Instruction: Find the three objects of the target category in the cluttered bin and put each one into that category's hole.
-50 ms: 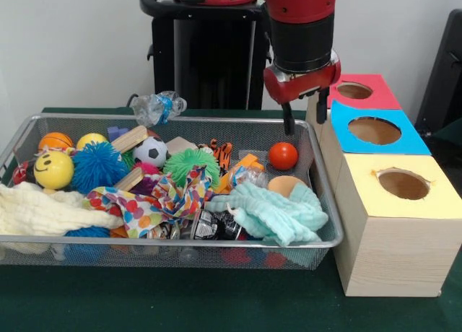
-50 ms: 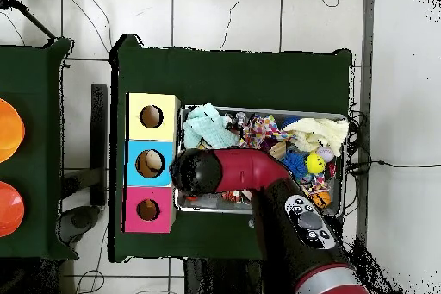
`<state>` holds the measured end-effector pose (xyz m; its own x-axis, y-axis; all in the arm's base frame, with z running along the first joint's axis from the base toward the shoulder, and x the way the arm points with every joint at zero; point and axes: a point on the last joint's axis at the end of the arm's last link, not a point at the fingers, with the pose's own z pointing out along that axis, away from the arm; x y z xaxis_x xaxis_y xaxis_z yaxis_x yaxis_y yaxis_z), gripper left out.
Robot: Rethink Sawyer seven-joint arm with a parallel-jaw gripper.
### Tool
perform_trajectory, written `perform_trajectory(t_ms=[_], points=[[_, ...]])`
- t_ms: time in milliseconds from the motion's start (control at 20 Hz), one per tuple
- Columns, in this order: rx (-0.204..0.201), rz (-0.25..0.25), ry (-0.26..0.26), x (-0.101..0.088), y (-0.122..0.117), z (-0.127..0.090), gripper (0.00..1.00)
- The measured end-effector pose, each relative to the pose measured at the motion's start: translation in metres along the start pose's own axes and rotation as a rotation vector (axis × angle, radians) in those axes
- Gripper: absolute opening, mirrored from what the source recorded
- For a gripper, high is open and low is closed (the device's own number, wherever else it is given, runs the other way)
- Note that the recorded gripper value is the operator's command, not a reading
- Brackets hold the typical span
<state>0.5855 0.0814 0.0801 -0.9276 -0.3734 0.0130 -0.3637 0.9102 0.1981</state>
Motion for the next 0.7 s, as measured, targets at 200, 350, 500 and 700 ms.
perform_trajectory(t_ms=[200, 350, 500, 700], points=[[-0.001, 0.028, -0.005, 0.005, -0.016, -0.002, 1.00], [-0.006, 0.052, -0.005, 0.009, -0.028, -0.003, 1.00], [-0.013, 0.077, -0.004, 0.015, -0.041, -0.001, 1.00], [-0.022, 0.097, 0.000, 0.020, -0.050, 0.003, 1.00]])
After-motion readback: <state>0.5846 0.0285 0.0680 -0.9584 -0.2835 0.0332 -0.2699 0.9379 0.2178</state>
